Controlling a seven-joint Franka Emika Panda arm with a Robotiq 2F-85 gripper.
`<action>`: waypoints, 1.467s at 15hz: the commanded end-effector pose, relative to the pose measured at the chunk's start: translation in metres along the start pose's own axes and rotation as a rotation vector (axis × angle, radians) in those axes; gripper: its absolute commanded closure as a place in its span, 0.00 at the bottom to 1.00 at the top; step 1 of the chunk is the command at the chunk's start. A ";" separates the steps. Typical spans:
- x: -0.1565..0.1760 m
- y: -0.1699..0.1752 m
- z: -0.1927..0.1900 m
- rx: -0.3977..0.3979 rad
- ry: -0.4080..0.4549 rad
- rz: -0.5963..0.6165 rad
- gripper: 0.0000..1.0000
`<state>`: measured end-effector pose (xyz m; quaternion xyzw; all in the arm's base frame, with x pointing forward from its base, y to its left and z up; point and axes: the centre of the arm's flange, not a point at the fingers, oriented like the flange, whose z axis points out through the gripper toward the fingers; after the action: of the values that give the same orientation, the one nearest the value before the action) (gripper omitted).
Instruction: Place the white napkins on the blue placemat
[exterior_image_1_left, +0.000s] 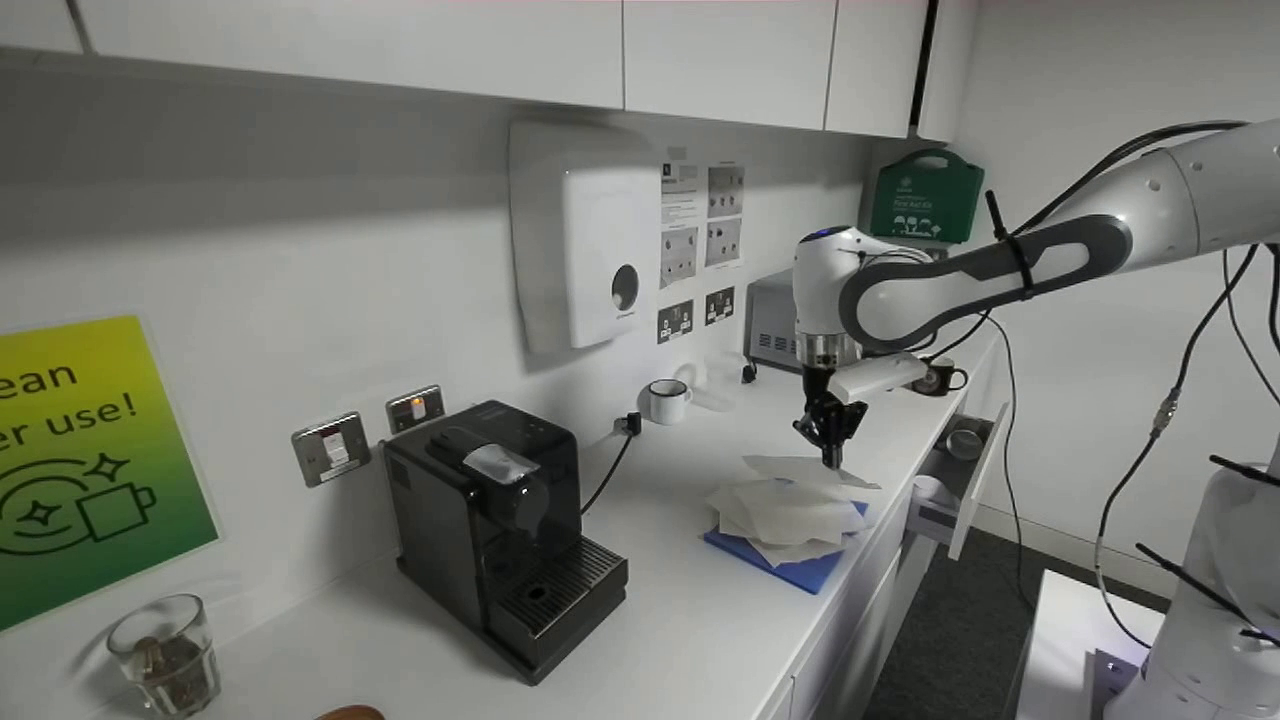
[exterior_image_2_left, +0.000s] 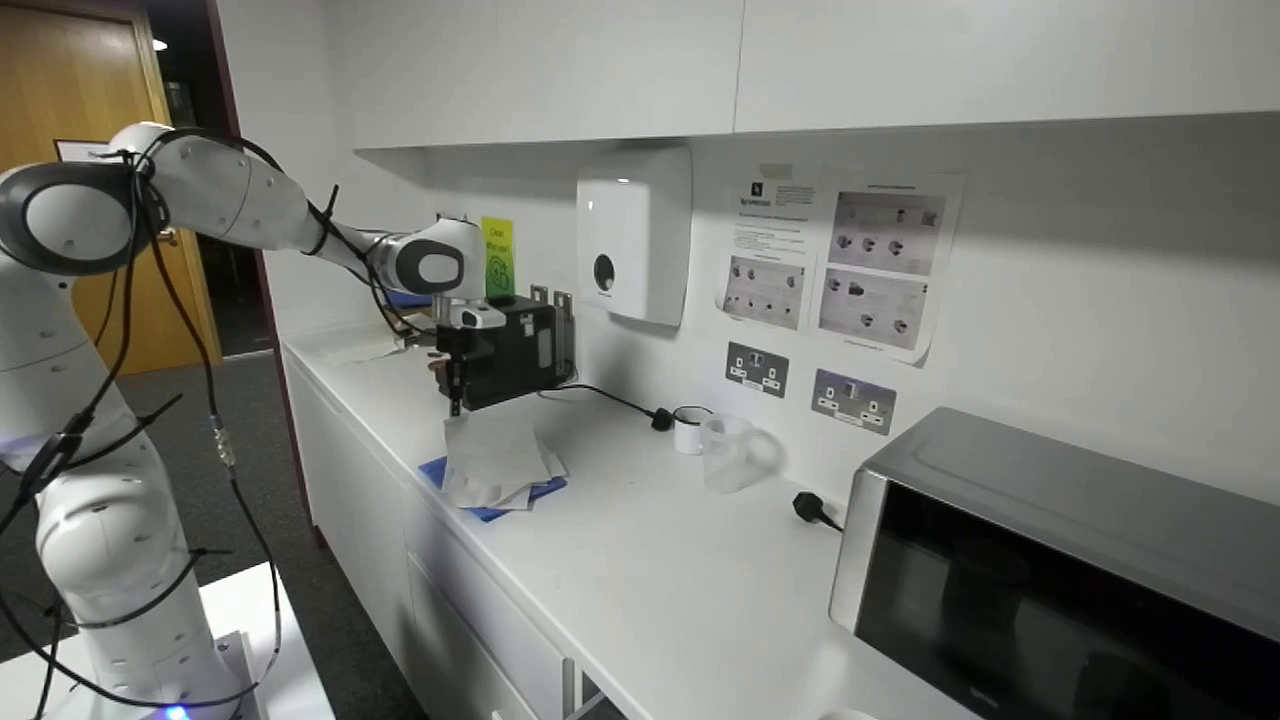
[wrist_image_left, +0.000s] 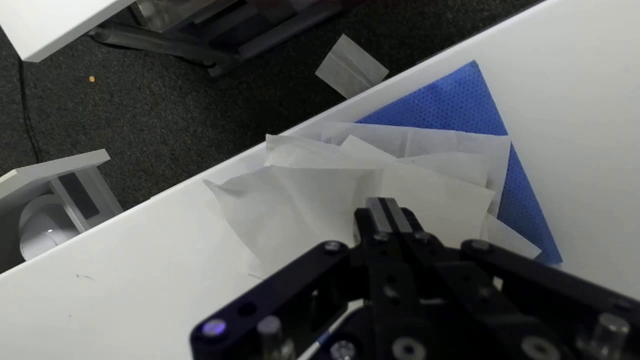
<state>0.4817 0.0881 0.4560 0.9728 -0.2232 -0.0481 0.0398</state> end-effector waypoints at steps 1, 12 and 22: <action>0.003 -0.021 -0.016 -0.007 -0.023 0.041 1.00; 0.004 -0.033 -0.020 -0.038 -0.058 0.040 0.43; -0.009 -0.003 -0.033 -0.126 0.004 -0.021 0.00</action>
<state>0.4951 0.1096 0.4673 0.9685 -0.2282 -0.0715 0.0694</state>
